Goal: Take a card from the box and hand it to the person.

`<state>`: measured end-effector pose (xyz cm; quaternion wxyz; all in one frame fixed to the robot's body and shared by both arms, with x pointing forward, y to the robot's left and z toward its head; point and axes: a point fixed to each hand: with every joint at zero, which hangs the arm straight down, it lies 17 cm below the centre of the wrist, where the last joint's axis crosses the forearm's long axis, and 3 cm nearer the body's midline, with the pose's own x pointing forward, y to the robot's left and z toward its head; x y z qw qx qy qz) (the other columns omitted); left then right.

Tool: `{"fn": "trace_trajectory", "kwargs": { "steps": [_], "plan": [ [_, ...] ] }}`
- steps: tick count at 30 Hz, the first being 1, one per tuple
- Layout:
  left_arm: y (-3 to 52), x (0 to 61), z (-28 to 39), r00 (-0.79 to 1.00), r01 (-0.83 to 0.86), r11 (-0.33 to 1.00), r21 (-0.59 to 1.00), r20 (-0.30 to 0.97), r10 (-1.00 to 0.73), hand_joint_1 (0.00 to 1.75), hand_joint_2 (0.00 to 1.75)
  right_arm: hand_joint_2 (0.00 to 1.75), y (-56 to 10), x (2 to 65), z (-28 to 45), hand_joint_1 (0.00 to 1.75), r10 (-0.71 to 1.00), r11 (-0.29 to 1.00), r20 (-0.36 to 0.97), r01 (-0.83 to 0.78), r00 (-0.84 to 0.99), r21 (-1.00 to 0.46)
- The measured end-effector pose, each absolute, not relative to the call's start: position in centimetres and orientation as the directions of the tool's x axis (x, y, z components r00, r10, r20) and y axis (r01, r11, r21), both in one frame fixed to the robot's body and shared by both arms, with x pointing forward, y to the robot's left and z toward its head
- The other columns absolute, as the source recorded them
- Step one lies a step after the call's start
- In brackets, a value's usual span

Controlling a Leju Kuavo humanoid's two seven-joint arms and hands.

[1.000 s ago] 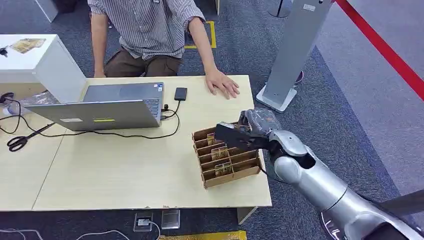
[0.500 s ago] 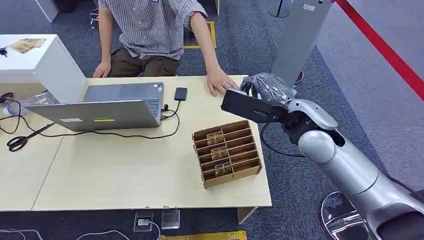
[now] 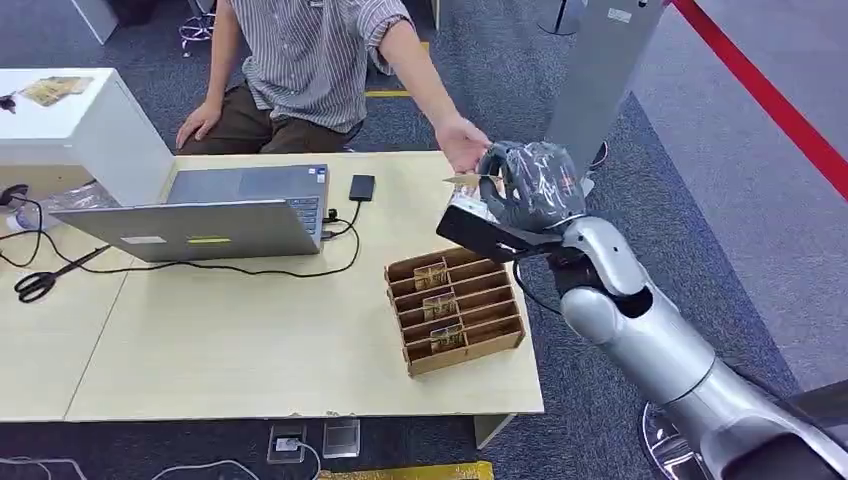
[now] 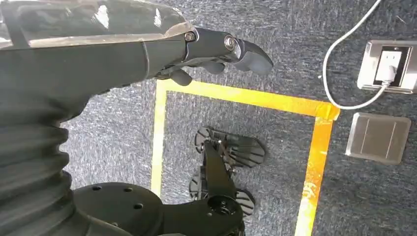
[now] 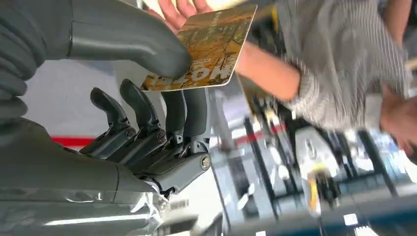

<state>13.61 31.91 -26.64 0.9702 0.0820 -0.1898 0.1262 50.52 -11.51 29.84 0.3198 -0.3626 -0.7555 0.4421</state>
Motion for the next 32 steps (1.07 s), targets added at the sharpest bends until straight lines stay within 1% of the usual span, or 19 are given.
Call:
{"fn": "trace_trajectory", "kwargs": {
  "steps": [2, 4, 10, 20, 21, 23, 24, 32],
  "plan": [
    [32.0, 13.9, -26.6, 0.895, -0.277, 0.954, 0.114, 0.393, 0.212, 0.0, 1.75, 1.75, -11.2, 50.2, 30.3, 1.52, 0.827, 0.356, 0.132, 0.327, -0.547, -0.876],
    [32.0, 14.3, -26.5, 0.893, -0.278, 0.954, 0.114, 0.397, 0.212, 0.0, 1.75, 1.75, -11.0, 50.3, 29.9, 1.52, 0.824, 0.373, 0.14, 0.34, -0.549, -0.863],
    [32.1, 14.1, -26.5, 0.892, -0.285, 0.951, 0.121, 0.396, 0.217, 0.0, 1.75, 1.75, -10.6, 50.9, 29.0, 1.52, 0.813, 0.434, 0.214, 0.32, -0.542, -0.842],
    [32.1, 13.5, -26.6, 0.887, -0.299, 0.947, 0.117, 0.401, 0.23, 0.0, 1.75, 1.75, -9.2, 51.4, 27.5, 1.52, 0.813, 0.429, 0.223, 0.294, -0.538, -0.854],
    [32.1, 13.5, -26.6, 0.886, -0.299, 0.947, 0.117, 0.402, 0.23, 0.0, 1.75, 1.75, -9.0, 51.4, 27.4, 0.0, 0.811, 0.431, 0.226, 0.291, -0.539, -0.854],
    [32.2, 13.5, -26.6, 0.885, -0.299, 0.947, 0.118, 0.405, 0.229, 0.0, 1.75, 1.75, -8.9, 51.5, 27.1, 0.0, 0.81, 0.432, 0.233, 0.281, -0.538, -0.857],
    [32.2, 13.4, -26.6, 0.885, -0.299, 0.947, 0.118, 0.406, 0.228, 0.0, 0.0, 1.75, -8.8, 51.5, 26.9, 0.0, 0.809, 0.435, 0.239, 0.273, -0.537, -0.858],
    [32.2, 13.3, -26.6, 0.882, -0.308, 0.944, 0.118, 0.406, 0.237, 0.0, 0.0, 1.75, -8.5, 51.6, 25.9, 0.0, 0.803, 0.44, 0.26, 0.24, -0.537, -0.865]
  ]
}}
